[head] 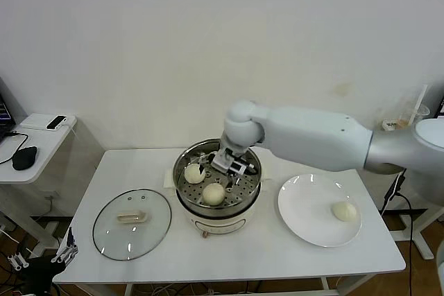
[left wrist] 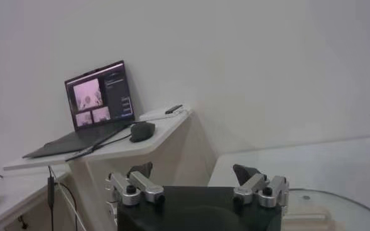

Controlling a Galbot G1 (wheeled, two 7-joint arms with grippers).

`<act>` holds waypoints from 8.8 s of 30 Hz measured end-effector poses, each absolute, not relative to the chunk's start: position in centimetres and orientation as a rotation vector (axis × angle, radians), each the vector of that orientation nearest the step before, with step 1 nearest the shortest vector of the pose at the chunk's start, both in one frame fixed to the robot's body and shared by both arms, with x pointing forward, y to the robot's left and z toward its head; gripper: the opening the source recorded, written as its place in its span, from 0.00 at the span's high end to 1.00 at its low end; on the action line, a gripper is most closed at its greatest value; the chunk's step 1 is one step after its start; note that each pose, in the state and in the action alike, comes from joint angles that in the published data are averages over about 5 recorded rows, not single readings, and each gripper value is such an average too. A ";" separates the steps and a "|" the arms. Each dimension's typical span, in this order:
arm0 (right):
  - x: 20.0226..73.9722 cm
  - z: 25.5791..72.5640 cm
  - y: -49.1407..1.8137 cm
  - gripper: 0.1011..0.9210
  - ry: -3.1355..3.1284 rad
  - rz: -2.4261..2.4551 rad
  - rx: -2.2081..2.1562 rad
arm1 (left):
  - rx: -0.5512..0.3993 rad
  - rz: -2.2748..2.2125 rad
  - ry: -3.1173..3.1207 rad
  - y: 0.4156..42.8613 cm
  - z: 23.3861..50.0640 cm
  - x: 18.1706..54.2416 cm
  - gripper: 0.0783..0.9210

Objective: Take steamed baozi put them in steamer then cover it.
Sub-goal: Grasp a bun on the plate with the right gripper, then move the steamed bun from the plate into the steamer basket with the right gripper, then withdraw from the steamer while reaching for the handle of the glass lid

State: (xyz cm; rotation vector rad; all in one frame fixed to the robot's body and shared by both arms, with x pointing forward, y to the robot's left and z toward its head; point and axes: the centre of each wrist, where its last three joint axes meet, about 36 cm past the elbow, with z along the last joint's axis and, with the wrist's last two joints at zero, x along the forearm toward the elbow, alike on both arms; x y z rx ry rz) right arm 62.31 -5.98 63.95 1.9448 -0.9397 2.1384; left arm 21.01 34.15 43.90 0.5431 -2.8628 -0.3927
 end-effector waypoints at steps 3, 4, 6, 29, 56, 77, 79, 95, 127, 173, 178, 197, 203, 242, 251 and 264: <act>62.8 65.3 -7.9 0.12 -1.035 2.083 1.872 | 0.535 -0.394 -2.868 34.1 44.0 21.2 0.12; 62.9 65.7 -8.7 0.12 -1.067 2.060 1.845 | 0.531 -0.393 -2.869 34.1 44.0 21.2 0.12; 63.2 66.3 -10.3 0.12 -1.127 2.014 1.788 | 0.524 -0.393 -2.872 34.0 44.0 21.3 0.12; 61.4 59.4 -35.5 0.12 -1.319 1.570 1.246 | 0.467 -0.409 -2.865 33.6 43.6 21.4 0.12; 58.3 48.2 -43.6 0.12 -1.261 1.414 1.077 | 0.475 -0.420 -2.842 34.0 43.2 21.2 0.12; 59.7 45.2 -42.3 0.23 -1.276 1.392 1.051 | 0.484 -0.413 -2.838 33.9 43.1 21.0 0.12; 59.7 45.2 -42.2 0.26 -1.276 1.390 1.051 | 0.484 -0.411 -2.838 33.8 43.1 21.0 0.12; 60.3 48.2 -41.4 0.40 -1.291 1.406 1.053 | 0.479 -0.411 -2.848 33.6 43.4 21.2 0.12; 63.8 67.5 -18.4 0.38 -1.524 1.589 1.305 | 0.471 -0.413 -2.861 33.6 43.7 21.6 0.12; 63.6 58.7 -9.2 0.12 -1.577 1.408 1.233 | 0.495 -0.396 -2.871 33.6 43.7 21.7 0.12; 63.3 60.6 -10.1 0.12 -1.626 1.407 1.231 | 0.491 -0.386 -2.872 33.4 43.6 21.8 0.12; 56.8 59.2 -16.4 0.12 -2.283 1.222 1.205 | 0.505 -0.373 -2.873 33.3 43.2 21.9 0.12; 53.9 54.7 -19.2 0.12 -2.603 1.075 1.158 | 0.494 -0.380 -2.873 33.1 42.5 21.8 0.12; 27.5 38.1 -34.0 0.12 -3.177 0.228 0.091 | -0.118 -2.169 -2.185 35.4 33.5 26.0 0.12; 25.3 38.2 -34.4 0.12 -3.154 0.213 0.008 | -0.210 -2.234 -2.112 35.5 31.8 28.0 0.12; 23.3 38.0 -34.6 0.12 -3.118 0.204 -0.063 | -0.246 -2.256 -2.065 36.4 29.6 31.1 0.12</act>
